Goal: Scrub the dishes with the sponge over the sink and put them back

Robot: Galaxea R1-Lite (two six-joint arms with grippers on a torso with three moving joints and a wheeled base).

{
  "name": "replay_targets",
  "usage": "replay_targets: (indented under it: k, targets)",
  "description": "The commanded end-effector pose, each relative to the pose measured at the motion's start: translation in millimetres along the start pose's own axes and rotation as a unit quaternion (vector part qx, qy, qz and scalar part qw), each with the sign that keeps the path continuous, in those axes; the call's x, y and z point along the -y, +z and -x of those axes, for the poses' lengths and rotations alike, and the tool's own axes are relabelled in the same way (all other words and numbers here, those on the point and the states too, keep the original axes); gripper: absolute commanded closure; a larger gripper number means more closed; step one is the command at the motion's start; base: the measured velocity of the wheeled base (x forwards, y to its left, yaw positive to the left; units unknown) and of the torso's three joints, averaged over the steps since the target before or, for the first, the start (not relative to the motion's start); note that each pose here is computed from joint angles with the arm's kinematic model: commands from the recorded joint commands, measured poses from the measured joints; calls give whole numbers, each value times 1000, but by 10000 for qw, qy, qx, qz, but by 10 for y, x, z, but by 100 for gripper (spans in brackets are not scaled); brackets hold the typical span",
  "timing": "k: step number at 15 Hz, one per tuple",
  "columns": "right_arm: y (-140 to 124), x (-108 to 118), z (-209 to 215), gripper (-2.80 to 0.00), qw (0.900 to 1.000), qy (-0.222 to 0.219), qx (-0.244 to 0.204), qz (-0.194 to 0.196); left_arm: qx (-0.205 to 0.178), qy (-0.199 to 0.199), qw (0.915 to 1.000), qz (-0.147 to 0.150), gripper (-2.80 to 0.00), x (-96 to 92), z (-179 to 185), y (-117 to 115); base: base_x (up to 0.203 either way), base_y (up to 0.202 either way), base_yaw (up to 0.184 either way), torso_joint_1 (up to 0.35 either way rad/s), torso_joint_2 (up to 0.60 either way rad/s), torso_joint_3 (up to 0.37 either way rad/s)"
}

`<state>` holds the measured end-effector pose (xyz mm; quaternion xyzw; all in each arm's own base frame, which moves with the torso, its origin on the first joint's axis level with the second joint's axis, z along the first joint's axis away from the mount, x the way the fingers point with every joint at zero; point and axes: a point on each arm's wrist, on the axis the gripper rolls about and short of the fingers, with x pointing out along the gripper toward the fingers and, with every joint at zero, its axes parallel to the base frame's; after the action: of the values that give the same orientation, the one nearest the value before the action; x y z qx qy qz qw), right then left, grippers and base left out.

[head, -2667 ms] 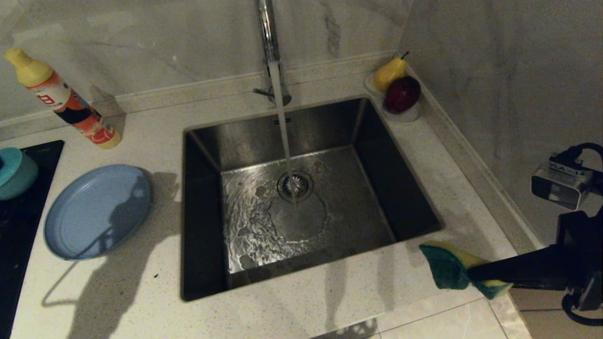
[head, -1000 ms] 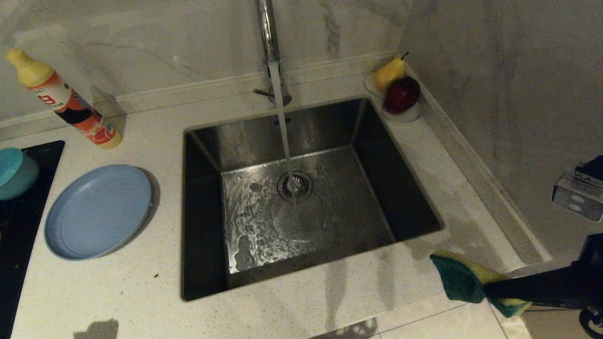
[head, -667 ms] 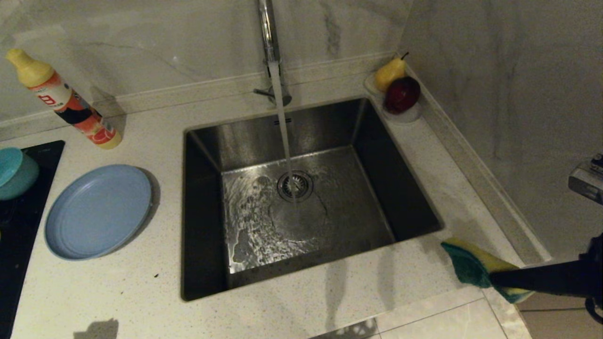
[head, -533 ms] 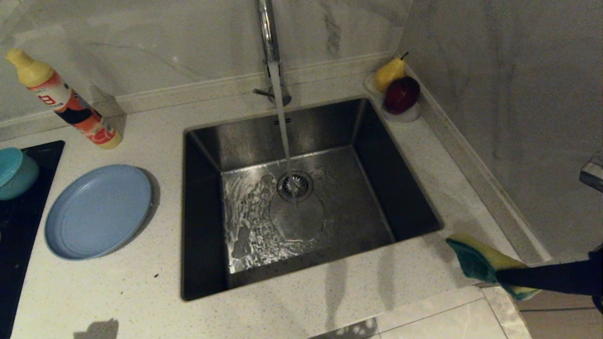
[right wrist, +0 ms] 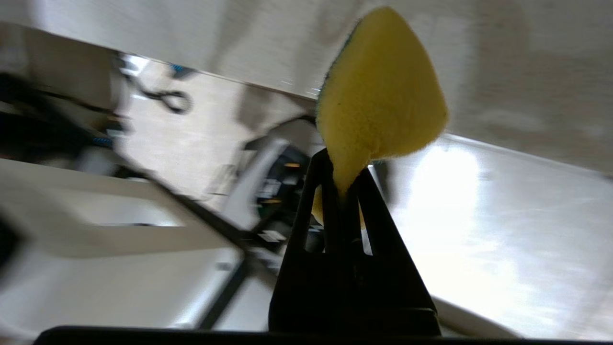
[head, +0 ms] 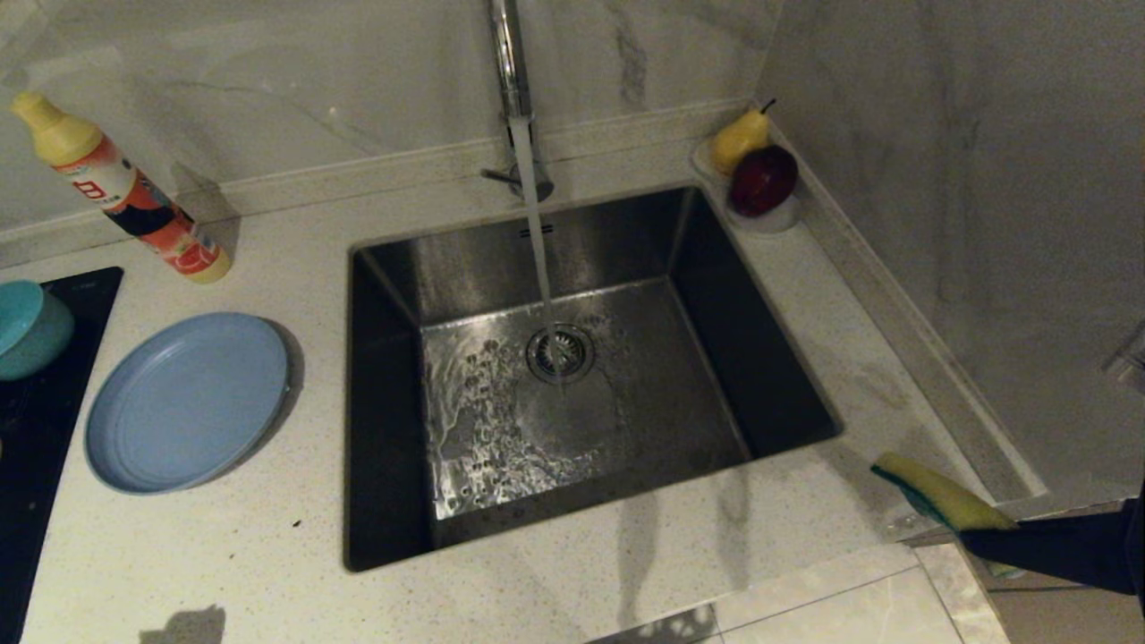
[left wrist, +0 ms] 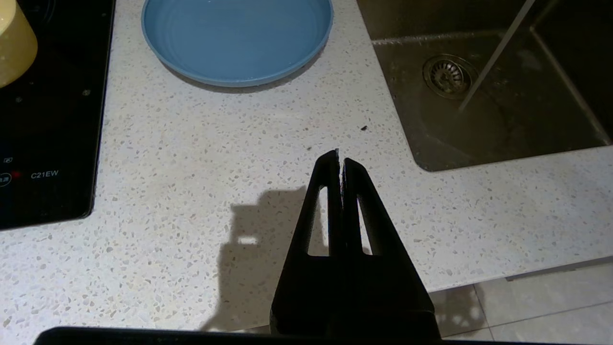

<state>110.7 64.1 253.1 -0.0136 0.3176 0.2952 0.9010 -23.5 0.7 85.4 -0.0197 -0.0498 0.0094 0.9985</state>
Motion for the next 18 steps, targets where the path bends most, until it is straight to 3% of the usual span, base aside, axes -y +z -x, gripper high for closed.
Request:
replay_targets:
  k: [1,4,7,13,16,18]
  targets:
    - [-151,9,-69,0,9975,-613,-11,355,-213,12,9998,-3,0,-4,-24,-112,0,0,0,0,0,0]
    - [-346,80,-225,0,9848,-1248,223,1190,-213,12,9998,-3,0,-4,-24,-112,0,0,0,0,0,0]
    - [-445,184,-394,0,9660,-1909,636,1623,-213,12,9998,-3,0,-4,-24,-112,0,0,0,0,0,0]
    - [-556,254,-550,0,9473,-2219,780,2174,-213,6,9998,-3,0,-4,-24,-112,0,0,0,0,0,0]
    - [-623,306,-790,0,9280,-2441,1078,2601,-213,12,9998,-3,0,-4,-24,-112,0,0,0,0,0,0]
    - [-677,341,-907,0,9213,-2547,981,2768,-213,12,9998,-3,0,-4,-24,-112,0,0,0,0,0,0]
